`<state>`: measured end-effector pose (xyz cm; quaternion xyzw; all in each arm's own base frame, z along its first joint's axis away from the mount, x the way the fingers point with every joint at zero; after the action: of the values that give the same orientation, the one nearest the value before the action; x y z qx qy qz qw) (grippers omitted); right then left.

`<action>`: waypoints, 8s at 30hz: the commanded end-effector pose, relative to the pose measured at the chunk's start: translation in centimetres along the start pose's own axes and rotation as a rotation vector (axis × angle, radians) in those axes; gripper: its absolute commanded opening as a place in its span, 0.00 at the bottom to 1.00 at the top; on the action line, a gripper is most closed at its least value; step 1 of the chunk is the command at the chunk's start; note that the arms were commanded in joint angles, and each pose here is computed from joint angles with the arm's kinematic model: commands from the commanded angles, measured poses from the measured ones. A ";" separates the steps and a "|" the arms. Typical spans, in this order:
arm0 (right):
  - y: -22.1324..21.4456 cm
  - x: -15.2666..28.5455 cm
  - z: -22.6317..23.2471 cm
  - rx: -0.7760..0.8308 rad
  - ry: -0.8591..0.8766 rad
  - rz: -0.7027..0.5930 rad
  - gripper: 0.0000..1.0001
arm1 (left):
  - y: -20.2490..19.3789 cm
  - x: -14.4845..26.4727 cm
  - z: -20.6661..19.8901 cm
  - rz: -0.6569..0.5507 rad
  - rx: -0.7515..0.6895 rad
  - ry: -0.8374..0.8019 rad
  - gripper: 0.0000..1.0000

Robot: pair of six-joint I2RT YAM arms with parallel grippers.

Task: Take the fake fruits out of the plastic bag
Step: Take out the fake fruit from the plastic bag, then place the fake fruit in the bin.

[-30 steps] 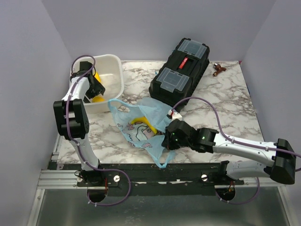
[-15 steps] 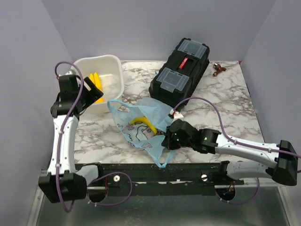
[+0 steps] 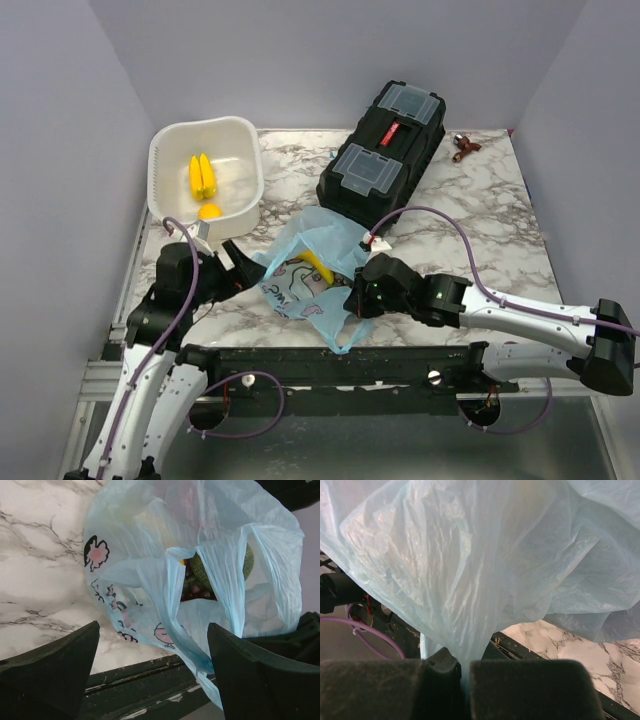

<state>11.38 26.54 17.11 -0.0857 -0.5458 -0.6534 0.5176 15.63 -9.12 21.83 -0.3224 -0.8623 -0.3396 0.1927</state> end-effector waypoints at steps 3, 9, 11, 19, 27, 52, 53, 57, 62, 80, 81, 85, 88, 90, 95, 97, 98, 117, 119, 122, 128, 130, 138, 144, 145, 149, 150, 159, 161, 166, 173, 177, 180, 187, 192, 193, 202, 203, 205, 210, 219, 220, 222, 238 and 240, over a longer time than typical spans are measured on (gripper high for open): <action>-0.4 -0.3 0.2 -0.005 0.017 0.000 0.02 | -3.0 1.6 -0.9 0.027 0.127 -0.177 0.86; -0.4 -0.4 0.2 0.000 0.014 0.001 0.02 | -4.1 1.5 -1.7 0.062 0.103 -0.239 0.84; -0.3 -0.5 0.2 -0.002 0.015 0.001 0.02 | -4.6 1.4 -1.8 0.085 0.099 -0.242 0.82; -0.1 0.1 0.2 -0.007 0.019 -0.008 0.02 | -1.5 7.2 -4.7 -0.076 -0.040 -0.257 0.91; 0.1 0.1 0.1 -0.003 0.004 -0.014 0.02 | -2.4 8.3 -9.1 0.131 -0.027 -0.473 0.91; -0.6 0.9 -0.8 -0.024 -0.005 -0.021 0.02 | -7.4 -9.3 -7.0 0.002 0.300 -0.165 0.67; -0.6 1.0 -0.8 -0.024 -0.008 -0.022 0.02 | -7.4 -9.8 -6.8 -0.015 0.311 -0.156 0.65; -0.5 0.9 -0.9 -0.021 -0.016 -0.028 0.02 | -8.1 -11.9 -5.1 -0.057 0.385 -0.081 0.60; -0.5 0.5 -0.6 -0.015 -0.003 -0.016 0.02 | -8.9 -13.8 -4.3 -0.095 0.414 -0.073 0.61; -1.2 0.8 -1.1 -0.016 -0.009 -0.001 0.02 | -10.9 -19.8 -4.3 -0.069 0.389 0.007 0.55; -1.2 0.9 -1.1 -0.016 -0.010 0.000 0.02 | -11.0 -20.0 -4.4 -0.067 0.390 0.006 0.55; -1.2 0.9 -1.2 -0.016 -0.016 -0.003 0.02 | -11.2 -20.6 -4.4 -0.064 0.385 0.008 0.48; -1.2 0.9 -1.1 -0.016 -0.013 -0.001 0.02 | -11.4 -21.0 -4.3 -0.056 0.372 0.018 0.42; -1.1 1.0 -1.1 -0.017 -0.010 -0.003 0.02 | -11.5 -21.1 -4.2 -0.046 0.372 0.024 0.35; -1.0 1.1 -1.0 -0.019 -0.008 -0.007 0.02 | -11.3 -20.8 -4.2 -0.021 0.360 0.003 0.14; -1.0 1.1 -1.0 -0.019 -0.009 -0.008 0.02 | -10.8 -20.2 -4.6 -0.015 0.332 -0.019 0.09; -0.9 1.1 -1.1 -0.019 -0.010 -0.010 0.02 | -10.4 -19.8 -4.8 -0.012 0.309 -0.032 0.06; -1.3 1.2 -1.8 -0.033 -0.039 -0.019 0.02 | -11.2 -8.0 -7.9 0.375 0.196 -0.532 0.00; -1.3 1.1 -1.7 -0.033 -0.037 -0.017 0.02 | -11.5 -6.8 -8.2 0.406 0.156 -0.552 0.00; -1.3 0.8 -1.6 -0.027 -0.037 -0.008 0.02 | -11.9 -5.0 -8.1 0.441 0.088 -0.564 0.00; -0.9 0.9 -1.6 0.000 -0.050 -0.012 0.02 | -13.3 -2.0 -6.5 0.544 -0.016 -0.569 0.00; -0.8 1.0 -1.7 -0.021 -0.059 -0.025 0.02 | -13.6 -1.2 -5.8 0.579 -0.058 -0.553 0.00; -0.7 1.2 -1.7 -0.032 -0.051 -0.046 0.02 | -13.4 3.0 -5.6 0.639 -0.183 -0.604 0.00; -0.7 1.5 -1.8 -0.034 -0.056 -0.040 0.02 | -11.6 6.8 -8.1 0.594 -0.243 -0.762 0.00; -0.8 1.4 -2.0 -0.029 -0.063 -0.045 0.02 | -11.2 7.6 -8.7 0.583 -0.263 -0.804 0.00; -0.9 1.5 -2.3 -0.022 -0.076 -0.042 0.02 | -9.5 11.2 -11.0 0.524 -0.361 -0.940 0.00; -0.9 1.5 -2.2 -0.021 -0.074 -0.040 0.02 | -8.9 12.3 -11.6 0.500 -0.382 -0.971 0.00; -0.4 1.4 -2.1 0.006 -0.081 -0.049 0.02 | 0.8 12.3 -9.7 -0.063 -0.383 -0.289 0.00; -0.4 1.1 -2.0 0.016 -0.079 -0.047 0.02 | 3.0 11.7 -8.1 -0.178 -0.371 -0.084 0.00; -0.4 0.7 -2.1 0.048 -0.099 -0.028 0.02 | 6.7 11.6 -6.8 -0.423 -0.346 0.102 0.00; -0.4 0.3 -2.0 0.055 -0.100 -0.022 0.02 | 10.8 9.6 -9.5 -0.639 -0.394 0.098 0.00; -0.5 0.1 -1.8 0.045 -0.095 -0.013 0.02 | 12.7 7.1 -9.2 -0.620 -0.347 0.187 0.00; -0.7 -0.1 -1.9 0.043 -0.092 -0.012 0.02 | 13.9 5.2 -8.8 -0.591 -0.263 0.193 0.00; -0.8 -0.2 -2.1 0.061 -0.104 -0.006 0.02 | 16.9 1.1 -8.3 -0.482 -0.078 0.099 0.00; -0.9 -0.2 -2.1 0.060 -0.104 -0.006 0.02 | 19.9 -2.7 -5.8 -0.321 0.019 0.109 0.00; -0.9 -0.2 -2.2 0.060 -0.103 -0.008 0.02 | 20.4 -3.8 -5.1 -0.278 0.033 0.120 0.00; -1.2 -0.2 -2.4 0.065 -0.102 -0.005 0.02 | 23.6 -13.0 -1.5 0.089 -0.066 0.203 0.00; -1.1 -0.2 -2.5 0.067 -0.104 -0.005 0.02 | 24.0 -13.4 -1.3 0.080 -0.091 0.222 0.00; -1.1 -0.2 -2.4 0.068 -0.103 -0.005 0.02 | 24.6 -14.4 -0.6 0.086 -0.112 0.264 0.00; -1.0 -0.1 -2.5 0.071 -0.110 -0.004 0.02 | 25.0 -17.2 1.7 0.185 -0.178 0.369 0.00; -0.9 -0.3 -2.3 0.078 -0.126 0.012 0.02 | 23.3 -21.4 3.6 0.310 -0.186 0.348 0.00; -0.9 -0.3 -2.3 0.079 -0.129 0.014 0.02 | 23.2 -21.7 3.7 0.315 -0.184 0.344 0.00; -0.8 -0.3 -2.3 0.078 -0.130 0.010 0.02 | 22.7 -22.3 4.1 0.331 -0.172 0.350 0.02; -0.8 -1.7 -1.5 0.075 -0.121 0.045 0.02 | 20.1 -25.3 6.3 0.453 -0.115 0.371 0.38; -0.7 -1.7 -1.5 0.074 -0.121 0.044 0.02 | 20.1 -25.1 6.3 0.453 -0.114 0.378 0.42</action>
<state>11.99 25.47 13.95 -0.1290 -0.6006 -0.6091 0.5016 46.70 -3.83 12.13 -0.4444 -0.6961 -0.3899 0.4073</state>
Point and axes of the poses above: each gripper's point midway between its finger pads, its own x axis back along the fingers, its own z axis along the line the jaws close on, y = z × x, the point moved 5 cm from there along x, back along the fingers, and after that the axes turned 6 degrees about x, right-handed, at the moved point
